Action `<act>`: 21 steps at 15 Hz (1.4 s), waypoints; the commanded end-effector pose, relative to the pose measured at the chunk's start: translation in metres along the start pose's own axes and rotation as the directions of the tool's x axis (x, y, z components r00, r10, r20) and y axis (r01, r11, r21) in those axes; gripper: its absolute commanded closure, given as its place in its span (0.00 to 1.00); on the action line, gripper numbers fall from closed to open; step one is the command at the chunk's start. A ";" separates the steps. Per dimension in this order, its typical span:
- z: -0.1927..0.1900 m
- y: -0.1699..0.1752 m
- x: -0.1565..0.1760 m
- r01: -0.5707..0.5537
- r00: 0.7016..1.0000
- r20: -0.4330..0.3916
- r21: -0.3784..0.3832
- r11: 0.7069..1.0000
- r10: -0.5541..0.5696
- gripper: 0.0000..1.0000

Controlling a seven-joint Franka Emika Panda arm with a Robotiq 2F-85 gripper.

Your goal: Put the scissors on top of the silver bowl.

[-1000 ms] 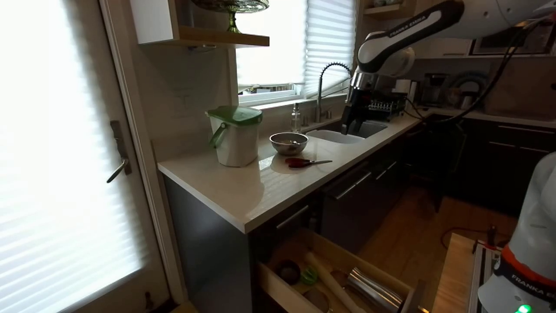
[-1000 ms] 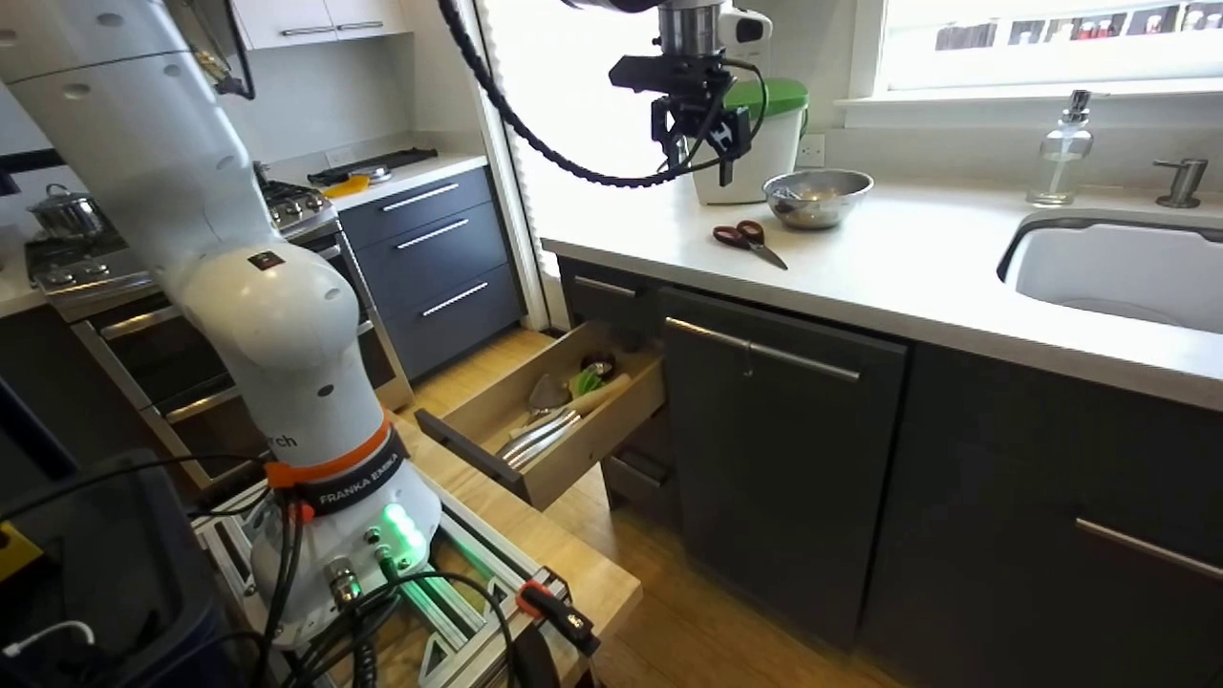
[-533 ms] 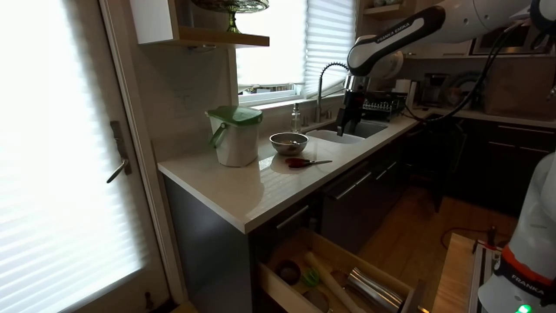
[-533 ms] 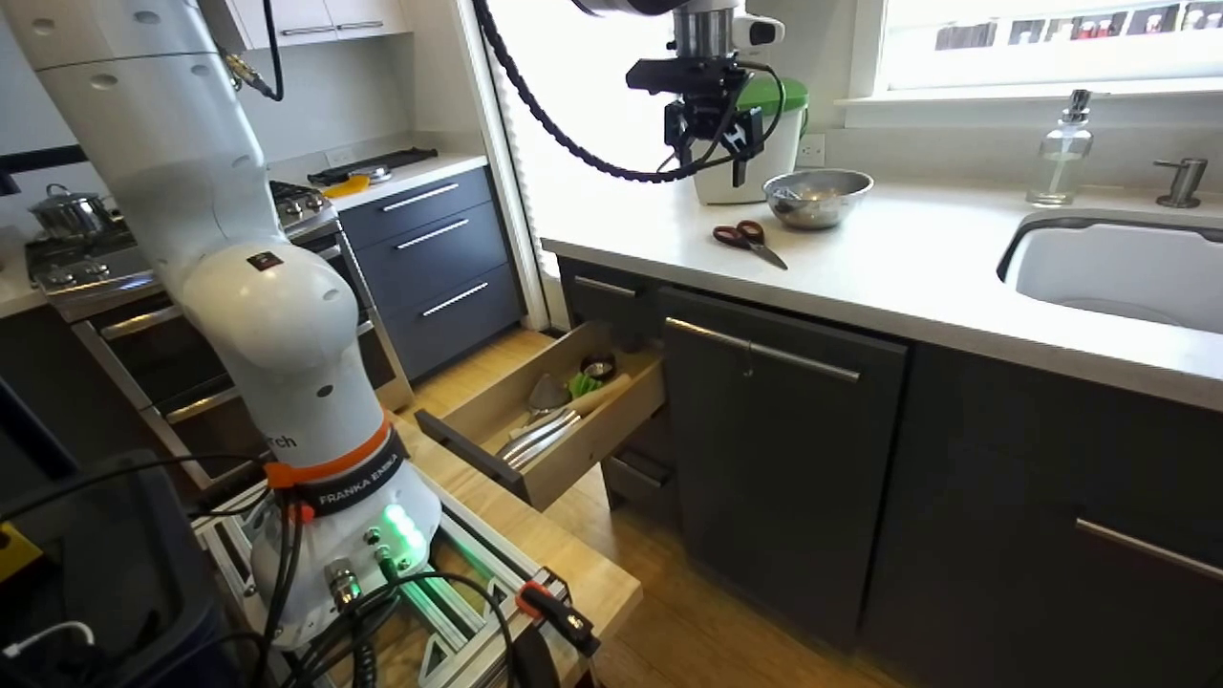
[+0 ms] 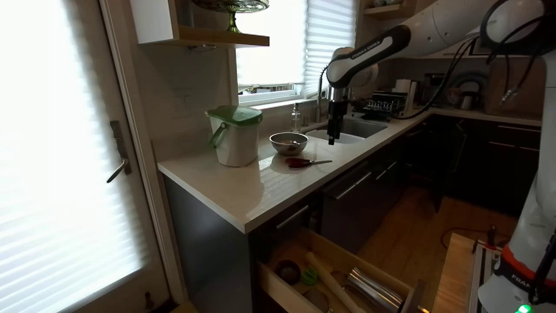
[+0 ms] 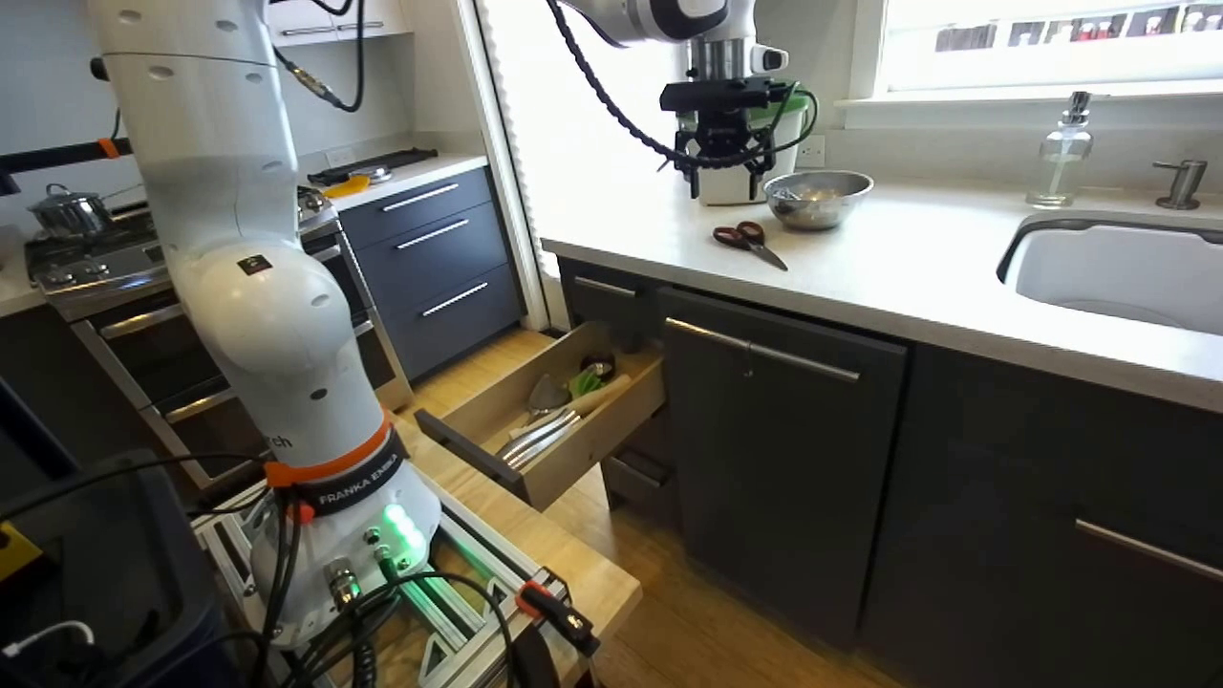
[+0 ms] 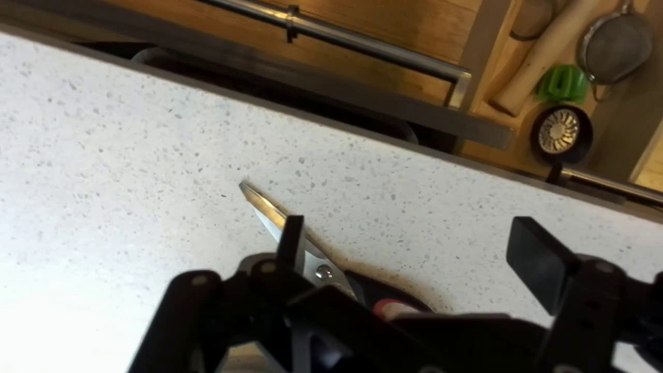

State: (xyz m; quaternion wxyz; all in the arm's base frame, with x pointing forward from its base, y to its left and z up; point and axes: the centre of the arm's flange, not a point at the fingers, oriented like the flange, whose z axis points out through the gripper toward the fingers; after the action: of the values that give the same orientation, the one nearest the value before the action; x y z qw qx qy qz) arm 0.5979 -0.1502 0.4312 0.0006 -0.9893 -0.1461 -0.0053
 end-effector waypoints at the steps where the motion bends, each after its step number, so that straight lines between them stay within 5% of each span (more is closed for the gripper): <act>1: 0.024 0.050 0.072 0.141 0.983 0.132 -0.067 0.988 -0.131 0.00; 5: 0.054 0.020 0.113 0.328 0.932 0.204 -0.124 0.936 -0.300 0.00; 6: 0.053 0.018 0.078 0.243 0.961 0.160 -0.104 0.964 -0.225 0.00; 10: 0.060 0.006 0.102 0.302 0.944 0.178 -0.120 0.946 -0.279 0.00; 14: 0.062 -0.027 0.118 0.421 0.906 -0.012 -0.088 0.903 -0.424 0.00; 17: 0.063 -0.068 0.126 0.460 0.884 -0.047 -0.095 0.883 -0.466 0.00; 21: 0.069 -0.076 0.116 0.470 0.874 -0.067 -0.129 0.873 -0.481 0.00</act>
State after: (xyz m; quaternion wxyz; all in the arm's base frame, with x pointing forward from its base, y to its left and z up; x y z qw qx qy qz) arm 0.7142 -0.0386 0.3696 -0.0444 -0.9229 -0.3796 -0.0472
